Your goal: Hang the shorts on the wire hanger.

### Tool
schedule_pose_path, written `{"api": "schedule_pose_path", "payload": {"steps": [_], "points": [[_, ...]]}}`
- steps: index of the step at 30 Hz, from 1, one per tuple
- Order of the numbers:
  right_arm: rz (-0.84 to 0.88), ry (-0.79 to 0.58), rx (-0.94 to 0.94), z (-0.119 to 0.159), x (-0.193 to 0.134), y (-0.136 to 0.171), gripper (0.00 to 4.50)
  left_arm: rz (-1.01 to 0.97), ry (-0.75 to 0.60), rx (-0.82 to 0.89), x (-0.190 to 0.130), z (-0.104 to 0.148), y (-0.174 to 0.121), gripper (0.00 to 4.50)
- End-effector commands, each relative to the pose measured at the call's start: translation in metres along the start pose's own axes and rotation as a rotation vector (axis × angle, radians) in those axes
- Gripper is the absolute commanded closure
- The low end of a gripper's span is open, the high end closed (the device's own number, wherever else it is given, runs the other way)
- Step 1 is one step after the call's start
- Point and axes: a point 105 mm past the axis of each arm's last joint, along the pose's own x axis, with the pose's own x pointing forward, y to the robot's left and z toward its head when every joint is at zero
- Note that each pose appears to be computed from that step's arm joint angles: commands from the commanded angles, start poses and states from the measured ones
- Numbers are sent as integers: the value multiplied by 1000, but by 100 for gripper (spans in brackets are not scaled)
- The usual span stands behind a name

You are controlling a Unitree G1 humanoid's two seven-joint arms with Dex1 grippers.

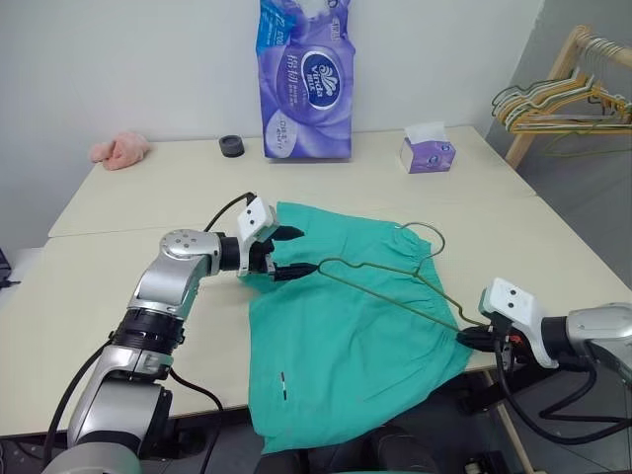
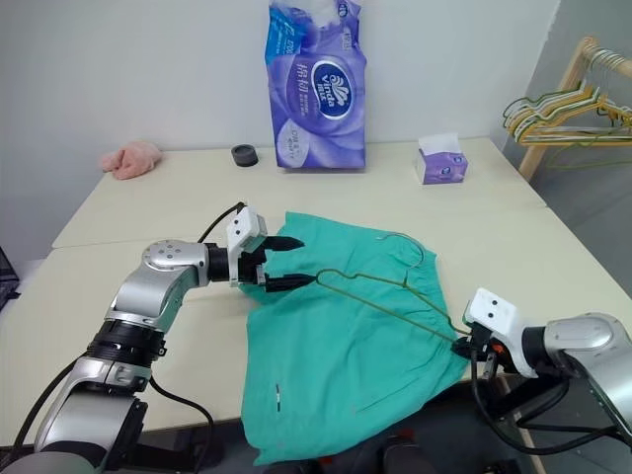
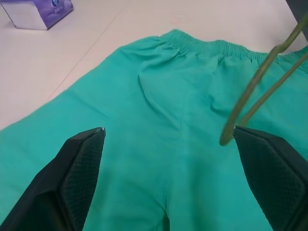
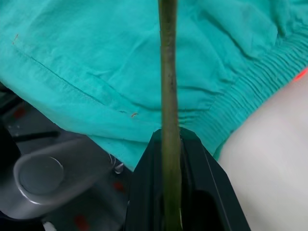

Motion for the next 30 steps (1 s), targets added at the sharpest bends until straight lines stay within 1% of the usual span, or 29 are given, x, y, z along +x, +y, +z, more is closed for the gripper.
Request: {"api": "schedule_pose_path", "payload": {"steps": [1, 4, 8, 11, 14, 18, 23, 27, 30], "points": [[-18, -52, -8, 11, -3, 4, 450, 7, -56, 23, -3, 18, 2, 1], [-18, -65, -8, 14, 2, 8, 450, -26, -52, 19, -1, 17, -2, 1], [-16, -87, 38, 15, 5, 9, 450, -131, -10, 5, -6, 11, -17, 1], [-22, -67, 18, 12, 3, 8, 450, -169, 33, 21, -10, 2, -25, 1], [-20, -64, 8, 14, 1, 6, 450, -170, 29, 18, -5, 1, -27, 1], [-37, -133, 144, 18, -2, 1, 450, -116, -17, -3, -1, 6, -20, 1], [-97, -125, 277, 0, -15, -6, 450, -79, -45, -41, -2, 8, -15, 1], [-189, -104, 421, -30, -38, -11, 450, -148, -70, -71, 3, 13, -26, 1], [-227, -65, 501, -52, -49, -7, 450, -206, -61, -75, 4, 13, -36, 1]]}}
